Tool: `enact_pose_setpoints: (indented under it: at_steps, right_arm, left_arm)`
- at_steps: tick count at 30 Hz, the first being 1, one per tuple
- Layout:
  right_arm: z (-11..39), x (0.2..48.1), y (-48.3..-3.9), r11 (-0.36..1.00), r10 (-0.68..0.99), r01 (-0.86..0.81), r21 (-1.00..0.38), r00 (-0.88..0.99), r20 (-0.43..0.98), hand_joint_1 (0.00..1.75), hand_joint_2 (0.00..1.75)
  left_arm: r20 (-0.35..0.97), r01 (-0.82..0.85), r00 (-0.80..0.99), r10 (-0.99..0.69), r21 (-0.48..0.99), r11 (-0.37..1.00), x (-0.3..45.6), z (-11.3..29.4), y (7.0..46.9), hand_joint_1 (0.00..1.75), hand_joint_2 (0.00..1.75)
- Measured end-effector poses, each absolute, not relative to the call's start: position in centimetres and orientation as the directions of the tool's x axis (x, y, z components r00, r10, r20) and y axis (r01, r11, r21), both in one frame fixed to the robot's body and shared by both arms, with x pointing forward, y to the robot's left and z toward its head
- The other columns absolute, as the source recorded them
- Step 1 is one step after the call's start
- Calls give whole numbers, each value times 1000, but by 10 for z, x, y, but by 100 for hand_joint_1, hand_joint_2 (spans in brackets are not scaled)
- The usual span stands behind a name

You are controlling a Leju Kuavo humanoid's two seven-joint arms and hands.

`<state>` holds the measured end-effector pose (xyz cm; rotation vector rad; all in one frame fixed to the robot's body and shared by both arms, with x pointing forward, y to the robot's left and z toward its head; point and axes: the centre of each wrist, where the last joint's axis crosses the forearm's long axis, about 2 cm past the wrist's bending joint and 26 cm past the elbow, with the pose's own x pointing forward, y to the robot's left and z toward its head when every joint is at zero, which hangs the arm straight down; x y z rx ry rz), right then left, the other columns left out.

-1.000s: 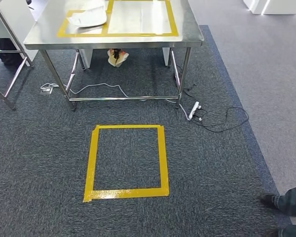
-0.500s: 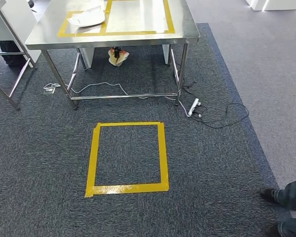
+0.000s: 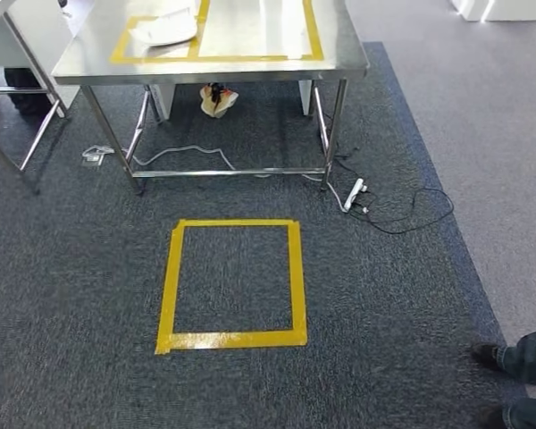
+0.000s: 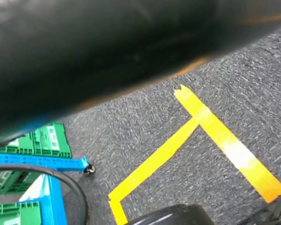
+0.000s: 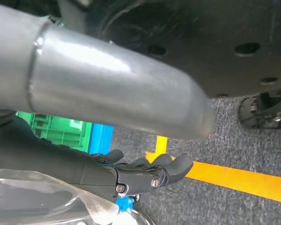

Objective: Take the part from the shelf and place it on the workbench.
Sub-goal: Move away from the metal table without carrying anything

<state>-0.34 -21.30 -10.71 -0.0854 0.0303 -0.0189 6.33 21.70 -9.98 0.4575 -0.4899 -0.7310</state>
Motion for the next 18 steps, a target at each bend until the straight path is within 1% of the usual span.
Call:
enact_pose_setpoints:
  at_steps: [18]
  right_arm:
    - [-108,-2,-216,995,-17,13,-102,999,-40,0,0]
  left_arm:
    - [236,527,647,-725,547,650,61,-101,219,0,0]
